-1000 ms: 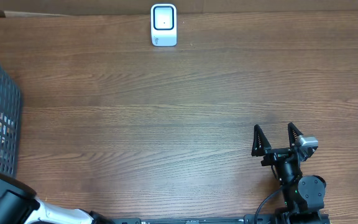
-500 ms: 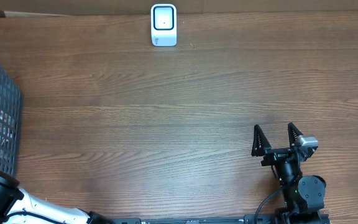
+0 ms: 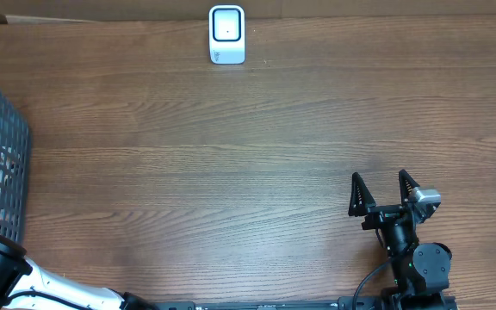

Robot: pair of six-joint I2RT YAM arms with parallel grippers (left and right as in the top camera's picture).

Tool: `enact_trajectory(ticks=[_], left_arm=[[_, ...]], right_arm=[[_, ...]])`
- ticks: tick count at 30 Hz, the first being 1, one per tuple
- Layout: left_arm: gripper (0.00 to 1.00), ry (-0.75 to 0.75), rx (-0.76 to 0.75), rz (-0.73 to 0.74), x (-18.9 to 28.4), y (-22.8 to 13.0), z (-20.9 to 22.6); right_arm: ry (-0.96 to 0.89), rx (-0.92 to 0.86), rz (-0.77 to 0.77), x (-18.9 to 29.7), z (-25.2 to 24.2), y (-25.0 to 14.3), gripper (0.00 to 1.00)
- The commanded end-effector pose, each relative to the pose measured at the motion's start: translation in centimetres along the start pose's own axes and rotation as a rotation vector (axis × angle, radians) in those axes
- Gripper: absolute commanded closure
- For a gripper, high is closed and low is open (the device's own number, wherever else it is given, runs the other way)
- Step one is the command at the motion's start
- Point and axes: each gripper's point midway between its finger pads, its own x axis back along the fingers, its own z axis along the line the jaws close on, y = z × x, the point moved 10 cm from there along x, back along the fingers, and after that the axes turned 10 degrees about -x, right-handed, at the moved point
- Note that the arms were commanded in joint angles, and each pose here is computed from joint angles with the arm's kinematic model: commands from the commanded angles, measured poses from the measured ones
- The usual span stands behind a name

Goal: Scan the item barcode
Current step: 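Lift the snack bag out and drop it on the table center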

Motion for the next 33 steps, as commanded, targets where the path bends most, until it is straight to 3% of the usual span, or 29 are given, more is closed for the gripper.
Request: enact_trajectory(ticks=[1,8,13,16,18,19,23,28,33], left_arm=[[0.96,-0.111,0.02,-0.202,7.4,5.3,-1.3],[0.96,-0.252,-0.08,-0.555,23.8,8.6,-5.4],[0.96,-0.356,-0.189,-0.763,34.3,6.2,-9.7],[0.96,-0.458,-0.269,-0.791,37.6,3.9,-12.9],[0.96,-0.541,-0.333,-0.749,38.7,1.8,-15.9],[0.96,-0.634,-0.408,-0.638,38.5,-0.7,-19.5],[0.96,-0.744,-0.552,-0.365,35.2,-5.4,-25.8],[0.96,-0.795,-0.745,-0.001,28.3,-12.6,-33.9],[0.96,-0.745,-0.856,0.314,20.7,-20.6,-39.6]], right_arm=[[-0.002,0.002,-0.005,0.0,-0.2,-0.2,0.0],[-0.002,0.001,-0.005,0.0,-0.2,-0.2,0.0],[-0.002,0.002,-0.005,0.0,-0.2,-0.2,0.0],[-0.002,0.001,-0.005,0.0,-0.2,-0.2,0.0],[-0.002,0.002,-0.005,0.0,-0.2,-0.2,0.0],[-0.002,0.002,-0.005,0.0,-0.2,-0.2,0.0],[-0.002,0.002,-0.005,0.0,-0.2,-0.2,0.0],[-0.002,0.001,-0.005,0.0,-0.2,-0.2,0.0],[-0.002,0.002,-0.005,0.0,-0.2,-0.2,0.0]])
